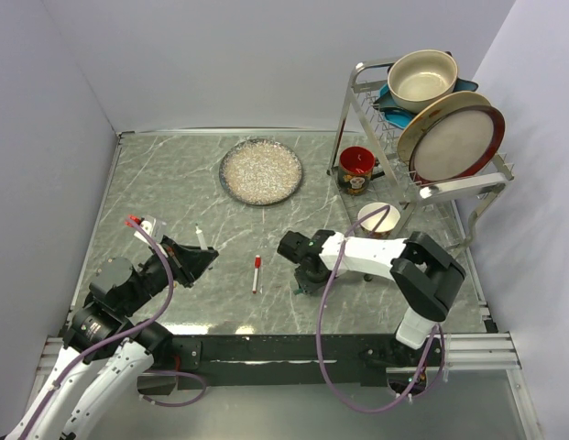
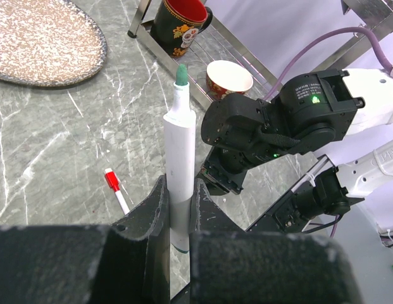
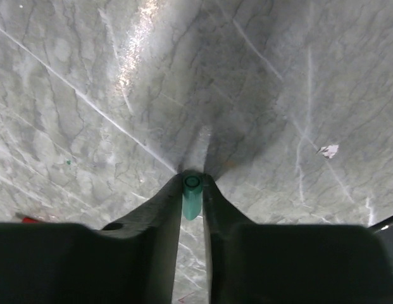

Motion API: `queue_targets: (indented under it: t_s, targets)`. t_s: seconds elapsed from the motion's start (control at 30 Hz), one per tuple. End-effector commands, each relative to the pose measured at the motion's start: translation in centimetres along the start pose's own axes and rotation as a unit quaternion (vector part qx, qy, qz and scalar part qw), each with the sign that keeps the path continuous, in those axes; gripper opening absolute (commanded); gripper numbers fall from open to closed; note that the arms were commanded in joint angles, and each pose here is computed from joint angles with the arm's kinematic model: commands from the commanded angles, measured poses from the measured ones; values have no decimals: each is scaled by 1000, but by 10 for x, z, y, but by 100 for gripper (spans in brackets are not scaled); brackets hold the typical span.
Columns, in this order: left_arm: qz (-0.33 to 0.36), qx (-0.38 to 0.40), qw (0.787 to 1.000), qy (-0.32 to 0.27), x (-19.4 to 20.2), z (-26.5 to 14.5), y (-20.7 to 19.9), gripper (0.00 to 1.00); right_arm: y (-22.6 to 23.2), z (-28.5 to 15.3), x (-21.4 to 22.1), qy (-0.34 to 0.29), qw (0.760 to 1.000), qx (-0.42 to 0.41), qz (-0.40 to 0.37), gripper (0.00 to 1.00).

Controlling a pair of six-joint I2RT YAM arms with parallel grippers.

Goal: Insert the pens into the pen caps

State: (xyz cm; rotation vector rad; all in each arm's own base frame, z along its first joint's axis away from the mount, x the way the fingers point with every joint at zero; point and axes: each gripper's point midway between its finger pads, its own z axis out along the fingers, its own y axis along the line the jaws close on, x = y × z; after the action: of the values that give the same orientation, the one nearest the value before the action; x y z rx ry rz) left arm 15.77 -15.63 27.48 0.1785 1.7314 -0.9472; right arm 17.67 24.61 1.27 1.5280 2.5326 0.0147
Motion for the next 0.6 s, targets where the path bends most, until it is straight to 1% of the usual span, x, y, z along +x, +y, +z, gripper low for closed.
queue_targets:
  t_s: [0.0, 0.13, 0.2, 0.27, 0.37, 0.4, 0.43, 0.57]
  targets:
    - [13, 14, 1000, -16, -8, 0, -6, 1, 22, 6, 0, -16, 996, -12, 88, 15]
    - [14, 14, 1000, -20, -9, -2, -6, 1, 20, 10, 10, -19, 999, -2, 46, 13]
    - [14, 14, 1000, -23, -10, -2, -6, 1, 18, 14, 15, -13, 1000, -7, 18, 4]
    - [14, 12, 1000, -24, -10, -2, -5, 1, 18, 16, 22, -4, 1000, -9, 2, 0]
    - [13, 10, 1000, -24, -10, -2, -5, 1, 16, 19, 22, -10, 1000, -15, -25, 0]
    - [13, 8, 1000, -24, -10, -2, -4, 1, 17, 20, 21, -14, 999, -22, -47, 0]
    - [13, 8, 1000, -24, -10, -2, -4, 1, 26, 20, 20, -21, 997, -44, -57, 0]
    - [9, -7, 1000, -18, -9, 1, 1, 1, 36, 19, 21, -21, 990, -87, -105, 0]
